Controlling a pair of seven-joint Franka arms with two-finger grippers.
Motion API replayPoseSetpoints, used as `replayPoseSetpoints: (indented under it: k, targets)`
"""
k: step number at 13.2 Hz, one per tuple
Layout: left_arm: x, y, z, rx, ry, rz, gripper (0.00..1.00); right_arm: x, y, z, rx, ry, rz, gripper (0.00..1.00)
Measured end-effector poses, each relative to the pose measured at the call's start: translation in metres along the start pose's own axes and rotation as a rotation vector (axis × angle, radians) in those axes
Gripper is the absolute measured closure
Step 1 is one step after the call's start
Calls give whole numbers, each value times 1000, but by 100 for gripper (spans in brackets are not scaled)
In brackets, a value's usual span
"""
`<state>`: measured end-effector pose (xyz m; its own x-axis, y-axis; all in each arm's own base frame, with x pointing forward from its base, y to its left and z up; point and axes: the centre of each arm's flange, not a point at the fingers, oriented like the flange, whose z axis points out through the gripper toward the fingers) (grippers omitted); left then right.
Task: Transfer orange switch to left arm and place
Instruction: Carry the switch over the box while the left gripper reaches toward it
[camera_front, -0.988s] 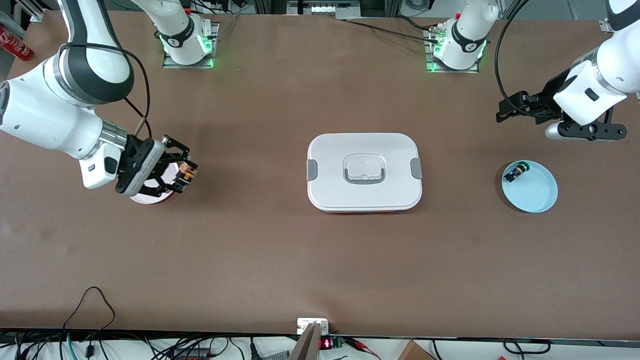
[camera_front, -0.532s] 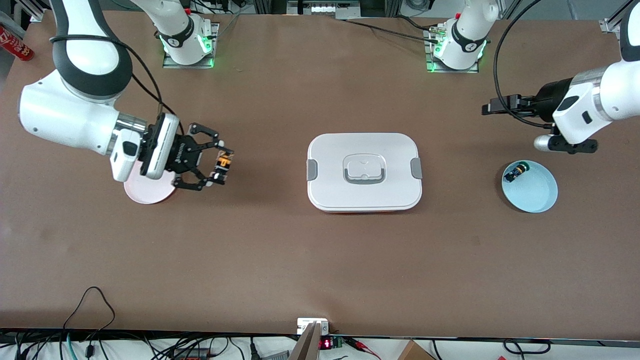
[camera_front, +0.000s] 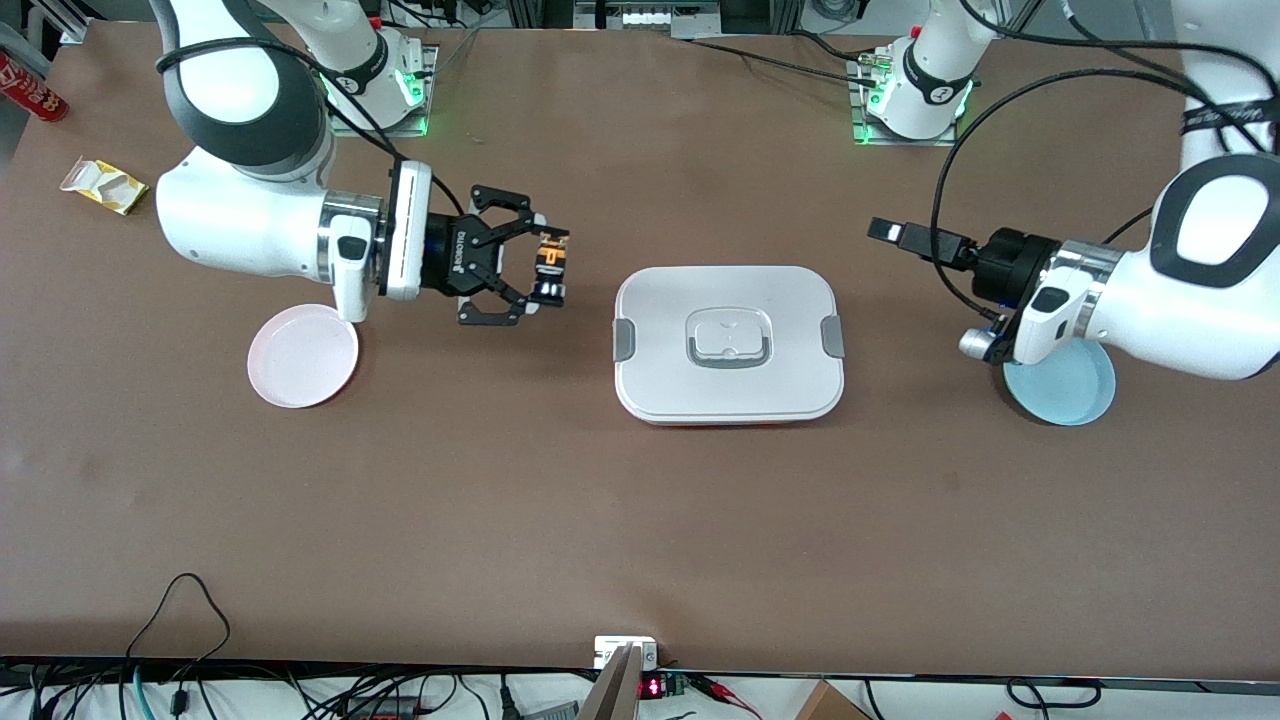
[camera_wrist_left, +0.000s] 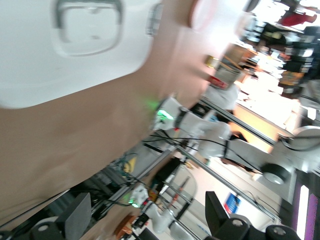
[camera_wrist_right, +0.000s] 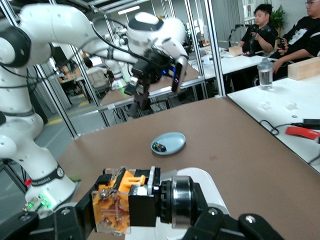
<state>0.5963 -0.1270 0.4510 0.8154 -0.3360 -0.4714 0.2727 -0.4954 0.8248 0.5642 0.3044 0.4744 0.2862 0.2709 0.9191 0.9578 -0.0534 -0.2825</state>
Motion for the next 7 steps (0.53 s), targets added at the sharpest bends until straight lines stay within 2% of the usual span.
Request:
replayPoseSetpoints:
  k: [1, 2, 5, 7]
  targets:
    - [13, -1, 12, -98, 8, 31, 0, -1, -3, 11, 25, 36, 7, 27]
    - [25, 0, 24, -157, 41, 43, 0, -4, -5, 21, 42, 74, 7, 27]
    - [51, 15, 59, -368, 198, 28, 0, -14, -7, 48, 65, 171, 1, 27]
    - [47, 27, 95, -428, 293, 16, 0, -22, -4, 58, 64, 209, -9, 27]
